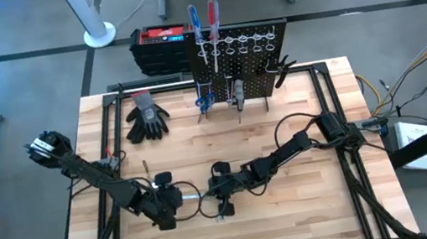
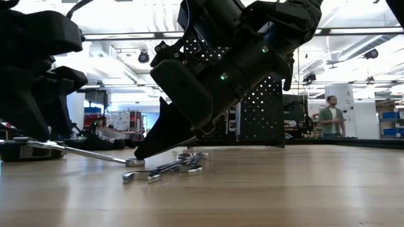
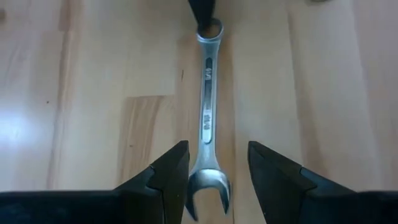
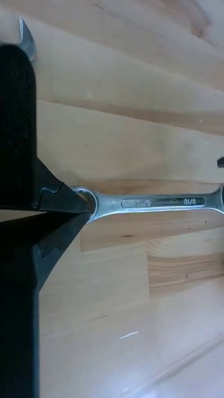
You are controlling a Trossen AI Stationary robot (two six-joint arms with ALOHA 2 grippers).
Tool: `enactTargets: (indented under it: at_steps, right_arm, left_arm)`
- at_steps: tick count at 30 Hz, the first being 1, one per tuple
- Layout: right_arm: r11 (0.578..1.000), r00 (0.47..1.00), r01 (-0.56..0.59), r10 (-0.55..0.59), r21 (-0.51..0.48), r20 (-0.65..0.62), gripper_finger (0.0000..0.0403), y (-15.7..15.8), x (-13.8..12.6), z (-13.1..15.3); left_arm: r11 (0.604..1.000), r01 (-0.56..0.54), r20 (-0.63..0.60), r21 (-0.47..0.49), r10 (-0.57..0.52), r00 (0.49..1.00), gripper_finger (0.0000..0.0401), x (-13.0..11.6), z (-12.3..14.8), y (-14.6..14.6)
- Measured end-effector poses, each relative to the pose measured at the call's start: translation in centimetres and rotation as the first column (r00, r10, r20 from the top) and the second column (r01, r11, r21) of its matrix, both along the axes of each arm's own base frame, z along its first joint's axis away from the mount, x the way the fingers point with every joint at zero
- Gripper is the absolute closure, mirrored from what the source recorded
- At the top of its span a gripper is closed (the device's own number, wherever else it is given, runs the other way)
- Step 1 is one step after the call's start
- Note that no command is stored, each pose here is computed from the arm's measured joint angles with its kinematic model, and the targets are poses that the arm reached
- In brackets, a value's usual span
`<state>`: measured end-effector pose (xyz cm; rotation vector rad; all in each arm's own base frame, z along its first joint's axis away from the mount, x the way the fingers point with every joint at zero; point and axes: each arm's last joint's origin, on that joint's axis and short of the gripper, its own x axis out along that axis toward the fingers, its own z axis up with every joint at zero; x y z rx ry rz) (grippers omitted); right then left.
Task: Hang tools onto peg board
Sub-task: Hang the right silver wrench on the peg board
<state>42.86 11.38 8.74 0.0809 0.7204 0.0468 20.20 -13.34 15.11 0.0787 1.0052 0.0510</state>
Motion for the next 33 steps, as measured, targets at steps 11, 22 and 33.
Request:
enactTargets:
  at_steps: [11, 22, 33]
  right_arm:
    - [1.000, 1.000, -0.001, 0.001, 0.000, 0.000, 0.0403, 0.0, 0.0, 0.0]
    - [1.000, 1.000, -0.001, 0.001, 0.000, -0.001, 0.0403, 0.0, 0.0, 0.0]
    - [1.000, 1.000, 0.000, 0.000, 0.001, -0.001, 0.0403, 0.0, 0.0, 0.0]
  left_arm:
    - [1.000, -0.026, -0.020, 0.003, 0.026, 0.999, 0.0248, 0.0, -0.9, 1.1]
    - [1.000, 0.001, -0.017, -0.017, -0.001, 1.000, 0.0248, 0.1, -1.0, 1.1]
    - [1.000, 0.006, -0.081, 0.003, -0.005, 0.997, 0.0252, 1.5, -2.8, 1.2]
